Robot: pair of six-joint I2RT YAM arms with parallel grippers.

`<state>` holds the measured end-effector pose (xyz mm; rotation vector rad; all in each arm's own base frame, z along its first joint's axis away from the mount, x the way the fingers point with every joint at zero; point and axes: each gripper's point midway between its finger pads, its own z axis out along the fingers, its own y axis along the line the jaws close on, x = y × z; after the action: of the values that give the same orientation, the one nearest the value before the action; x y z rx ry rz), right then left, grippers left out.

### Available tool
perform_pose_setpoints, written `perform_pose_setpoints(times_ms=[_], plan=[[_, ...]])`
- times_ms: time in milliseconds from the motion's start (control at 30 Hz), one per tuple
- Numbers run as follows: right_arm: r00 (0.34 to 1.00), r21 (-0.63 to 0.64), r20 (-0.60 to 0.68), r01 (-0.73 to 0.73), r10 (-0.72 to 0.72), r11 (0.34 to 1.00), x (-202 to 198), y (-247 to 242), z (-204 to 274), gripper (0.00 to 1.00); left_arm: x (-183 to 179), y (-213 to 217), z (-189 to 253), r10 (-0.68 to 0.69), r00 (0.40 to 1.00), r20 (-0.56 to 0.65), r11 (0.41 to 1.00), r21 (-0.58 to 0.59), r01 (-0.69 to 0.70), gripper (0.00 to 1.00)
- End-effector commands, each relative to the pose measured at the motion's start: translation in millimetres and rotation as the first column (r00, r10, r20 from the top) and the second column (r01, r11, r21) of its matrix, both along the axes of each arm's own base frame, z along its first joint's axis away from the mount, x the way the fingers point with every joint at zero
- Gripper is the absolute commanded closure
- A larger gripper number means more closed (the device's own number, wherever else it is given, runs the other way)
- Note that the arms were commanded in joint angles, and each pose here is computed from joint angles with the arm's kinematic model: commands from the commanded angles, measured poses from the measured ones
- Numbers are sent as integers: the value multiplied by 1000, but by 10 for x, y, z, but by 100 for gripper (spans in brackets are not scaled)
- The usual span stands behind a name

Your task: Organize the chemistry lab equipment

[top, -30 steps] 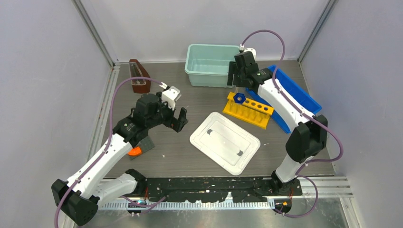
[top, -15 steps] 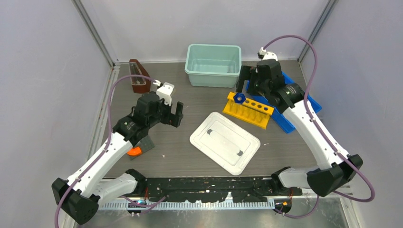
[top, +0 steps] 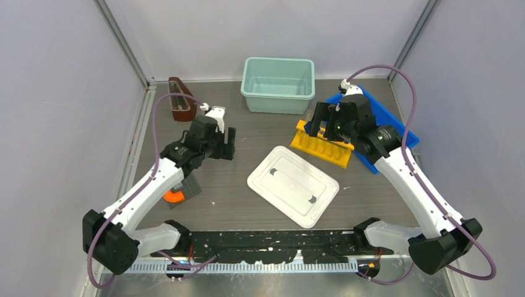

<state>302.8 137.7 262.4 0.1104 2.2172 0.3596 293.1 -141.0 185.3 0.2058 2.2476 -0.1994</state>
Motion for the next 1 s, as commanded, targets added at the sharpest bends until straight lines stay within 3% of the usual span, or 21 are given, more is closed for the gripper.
perform_pose_setpoints(times_ms=[0, 267, 433, 733, 967], plan=[[996, 74, 71, -51, 46, 996, -74, 86, 231, 1, -15, -599, 149, -247, 969, -3, 953, -183, 243, 27], [990, 107, 116, -90, 77, 990, -182, 107, 346, 2, -127, -1006, -440, -377, 916, -139, 911, -233, 340, 40], [987, 111, 149, -84, 67, 990, -204, 72, 407, 3, -169, -1100, -828, -385, 903, -193, 915, -210, 345, 48], [977, 132, 209, 23, -50, 991, -215, -128, 527, 0, -145, -1060, -1254, -364, 902, -232, 930, -147, 337, 57], [971, 154, 231, 29, -65, 988, -243, -146, 542, 0, -222, -986, -1535, -341, 887, -311, 940, -106, 324, 64]])
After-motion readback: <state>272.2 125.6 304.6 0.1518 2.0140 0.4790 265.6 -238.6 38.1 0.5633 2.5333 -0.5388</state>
